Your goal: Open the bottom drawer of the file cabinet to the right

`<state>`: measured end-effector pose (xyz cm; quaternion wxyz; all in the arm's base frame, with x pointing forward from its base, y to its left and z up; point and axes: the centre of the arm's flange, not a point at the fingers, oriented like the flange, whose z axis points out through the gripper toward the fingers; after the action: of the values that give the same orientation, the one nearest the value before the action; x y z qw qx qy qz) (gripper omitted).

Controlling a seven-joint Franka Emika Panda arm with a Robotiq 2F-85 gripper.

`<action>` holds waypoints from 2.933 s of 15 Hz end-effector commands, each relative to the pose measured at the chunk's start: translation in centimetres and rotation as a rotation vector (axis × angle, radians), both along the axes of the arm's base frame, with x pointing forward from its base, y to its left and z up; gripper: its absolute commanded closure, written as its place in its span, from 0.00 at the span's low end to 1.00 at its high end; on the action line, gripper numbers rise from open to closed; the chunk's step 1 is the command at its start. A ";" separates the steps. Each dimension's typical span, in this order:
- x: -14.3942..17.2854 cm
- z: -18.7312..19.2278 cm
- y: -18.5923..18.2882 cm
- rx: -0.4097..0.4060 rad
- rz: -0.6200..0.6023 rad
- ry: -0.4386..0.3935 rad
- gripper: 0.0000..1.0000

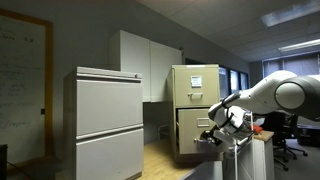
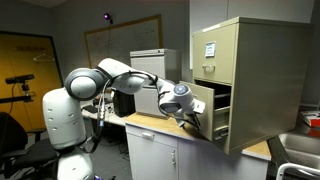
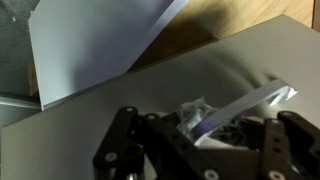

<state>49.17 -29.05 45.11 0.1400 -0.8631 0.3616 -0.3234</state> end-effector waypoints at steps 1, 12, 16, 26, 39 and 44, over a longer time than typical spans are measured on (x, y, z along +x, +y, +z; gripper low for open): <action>-4.9 -5.3 3.5 0.040 0.074 0.093 1.00; -12.1 -6.4 7.8 0.057 0.113 0.093 1.00; -14.8 -6.8 9.6 0.040 0.125 0.083 1.00; -20.8 -8.4 12.8 0.022 0.062 -0.067 0.52; -25.4 -9.7 14.8 -0.096 -0.194 -0.427 0.00; -26.8 -9.7 16.1 -0.250 -0.243 -0.444 0.00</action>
<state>28.19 -15.65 39.34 0.1181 -0.7518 0.3943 -0.5150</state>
